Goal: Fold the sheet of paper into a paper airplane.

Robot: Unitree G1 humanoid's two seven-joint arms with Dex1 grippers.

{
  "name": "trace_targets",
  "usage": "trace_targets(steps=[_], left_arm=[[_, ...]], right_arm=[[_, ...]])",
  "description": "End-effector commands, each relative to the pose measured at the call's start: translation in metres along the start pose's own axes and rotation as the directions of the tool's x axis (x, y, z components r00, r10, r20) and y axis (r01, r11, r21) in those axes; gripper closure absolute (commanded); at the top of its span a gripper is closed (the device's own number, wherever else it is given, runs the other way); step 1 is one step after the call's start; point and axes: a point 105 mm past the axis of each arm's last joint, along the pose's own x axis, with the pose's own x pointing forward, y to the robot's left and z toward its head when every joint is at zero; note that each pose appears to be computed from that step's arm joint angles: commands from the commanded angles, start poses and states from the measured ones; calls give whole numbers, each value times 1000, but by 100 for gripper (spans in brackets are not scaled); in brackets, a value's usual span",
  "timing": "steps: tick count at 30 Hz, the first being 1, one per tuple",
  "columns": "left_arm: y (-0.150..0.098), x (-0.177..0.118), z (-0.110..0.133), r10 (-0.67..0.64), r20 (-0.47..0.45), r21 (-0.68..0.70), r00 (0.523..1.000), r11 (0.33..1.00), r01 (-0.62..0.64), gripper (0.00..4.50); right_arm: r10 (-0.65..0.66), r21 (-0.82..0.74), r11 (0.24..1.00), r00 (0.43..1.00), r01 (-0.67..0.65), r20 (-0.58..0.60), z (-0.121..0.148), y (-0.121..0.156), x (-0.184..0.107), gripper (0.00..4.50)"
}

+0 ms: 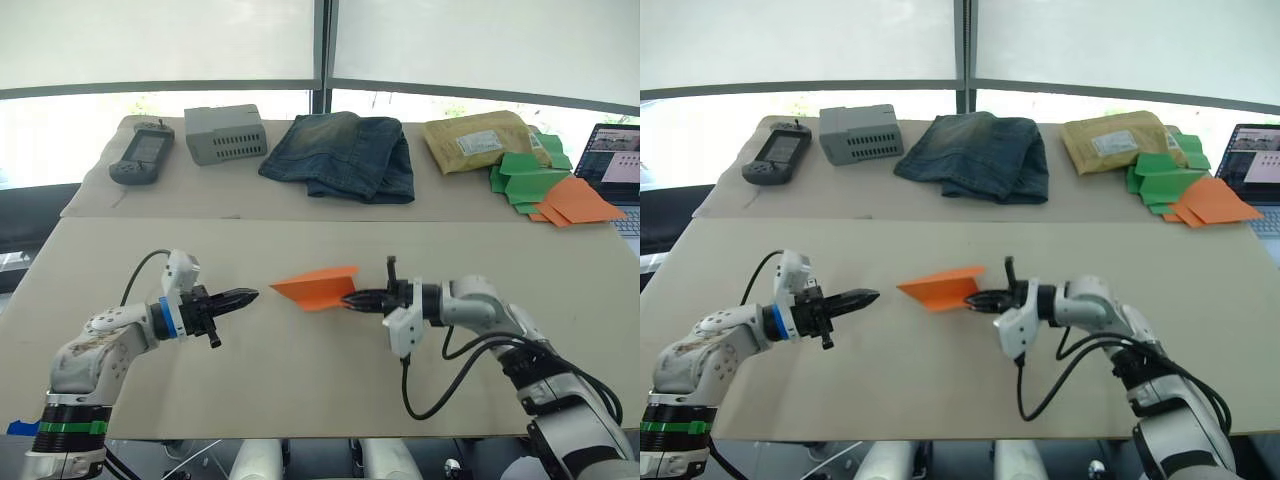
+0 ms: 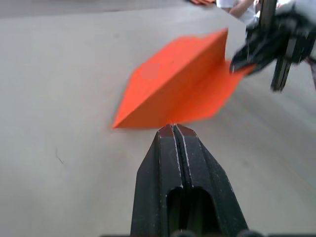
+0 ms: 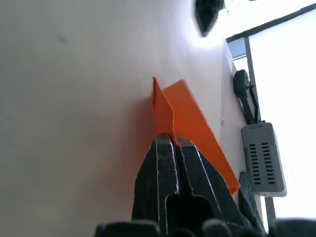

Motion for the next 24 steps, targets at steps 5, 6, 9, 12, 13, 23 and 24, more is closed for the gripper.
trace_targets(steps=[5, 6, 9, 12, 13, 23, 24], left_arm=[[-17, 9, 31, -114, 65, -3, 991, 993, 114, 450], [-19, 13, 33, -128, 66, 1, 990, 992, 129, 450], [-22, 19, 35, -147, 63, 3, 987, 989, 148, 450], [-23, 23, 34, -160, 48, 9, 986, 987, 159, 450], [-23, 23, 33, -161, 40, 11, 986, 987, 161, 450], [-28, 27, 19, -187, -34, 35, 982, 982, 188, 450], [-29, 27, 17, -190, -44, 39, 981, 981, 191, 450]], right_arm=[[-13, -84, 996, 1000, 11, -13, -1, 32, -9, 448], [-13, -91, 996, 1000, 12, -16, -2, 36, -10, 448], [-12, -103, 995, 1000, 10, -23, -3, 43, -10, 448], [-1, -120, 993, 999, -3, -37, -7, 50, -10, 448], [-2, -119, 993, 999, -3, -43, -9, 50, -10, 448], [8, -77, 997, 998, -12, -59, -15, 35, -31, 220], [0, -55, 998, 998, -3, -68, -17, 33, -34, 183]])
